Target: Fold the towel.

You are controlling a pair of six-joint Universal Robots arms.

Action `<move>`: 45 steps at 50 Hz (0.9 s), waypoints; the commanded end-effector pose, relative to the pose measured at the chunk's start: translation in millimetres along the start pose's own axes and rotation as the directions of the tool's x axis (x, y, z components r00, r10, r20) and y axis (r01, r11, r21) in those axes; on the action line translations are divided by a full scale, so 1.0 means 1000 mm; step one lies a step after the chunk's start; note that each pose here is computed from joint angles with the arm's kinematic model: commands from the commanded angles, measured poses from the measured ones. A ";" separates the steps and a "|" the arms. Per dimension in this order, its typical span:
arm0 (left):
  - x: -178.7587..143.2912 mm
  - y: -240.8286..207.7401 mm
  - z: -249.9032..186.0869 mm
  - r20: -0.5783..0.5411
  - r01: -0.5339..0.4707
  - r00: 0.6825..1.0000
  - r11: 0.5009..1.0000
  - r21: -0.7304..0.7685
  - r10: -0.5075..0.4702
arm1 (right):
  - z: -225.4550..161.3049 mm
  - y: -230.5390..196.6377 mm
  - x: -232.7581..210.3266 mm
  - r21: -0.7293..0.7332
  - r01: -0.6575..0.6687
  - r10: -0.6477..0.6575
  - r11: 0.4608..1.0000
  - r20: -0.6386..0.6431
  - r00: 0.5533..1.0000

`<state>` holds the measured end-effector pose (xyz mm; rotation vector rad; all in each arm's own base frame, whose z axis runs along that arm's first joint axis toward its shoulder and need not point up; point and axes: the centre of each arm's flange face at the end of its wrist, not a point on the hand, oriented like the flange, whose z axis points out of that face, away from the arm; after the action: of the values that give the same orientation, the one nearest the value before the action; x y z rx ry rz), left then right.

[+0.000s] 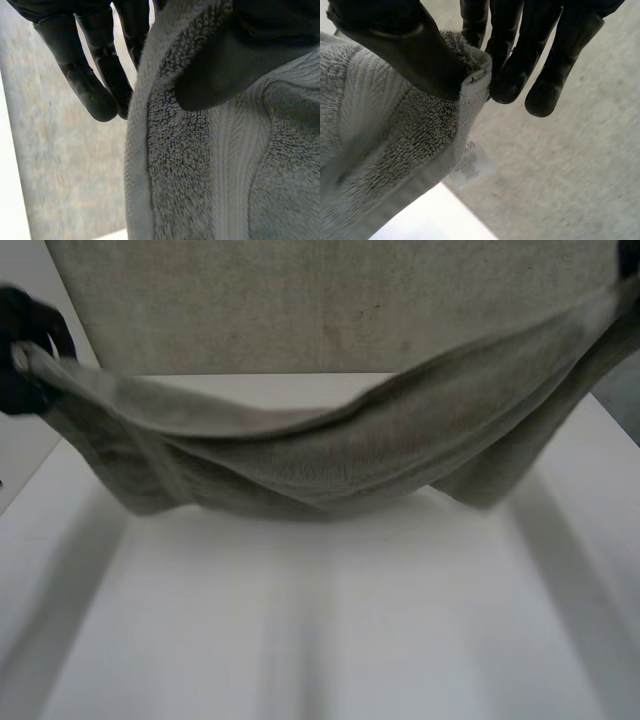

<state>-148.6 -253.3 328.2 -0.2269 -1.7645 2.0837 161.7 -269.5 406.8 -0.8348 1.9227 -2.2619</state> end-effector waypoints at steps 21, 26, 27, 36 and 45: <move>-0.040 0.114 0.091 0.162 0.155 0.982 0.888 -0.432 -0.093 | 0.097 0.095 -0.069 -0.311 0.280 -0.196 0.909 0.275 0.941; -0.026 0.119 0.119 0.127 0.068 0.992 0.880 -0.470 -0.008 | 0.122 0.090 -0.078 -0.249 0.319 -0.270 0.915 0.210 0.940; -0.022 0.106 0.128 0.115 0.048 0.993 0.898 -0.438 0.003 | 0.130 0.074 -0.079 -0.177 0.320 -0.293 0.931 0.162 0.942; 0.012 -0.044 0.165 0.019 -0.047 0.999 0.987 0.153 0.045 | 0.120 -0.087 -0.027 0.449 0.147 -0.053 0.881 -0.215 0.975; 0.008 -0.114 0.163 -0.046 0.110 0.994 0.855 0.506 -0.100 | 0.114 -0.102 -0.023 0.506 0.164 -0.052 0.847 -0.228 0.972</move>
<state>-204.7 -387.8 441.3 -0.0989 -1.3731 2.3375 261.0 -339.8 504.3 -0.6305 1.1992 -2.8207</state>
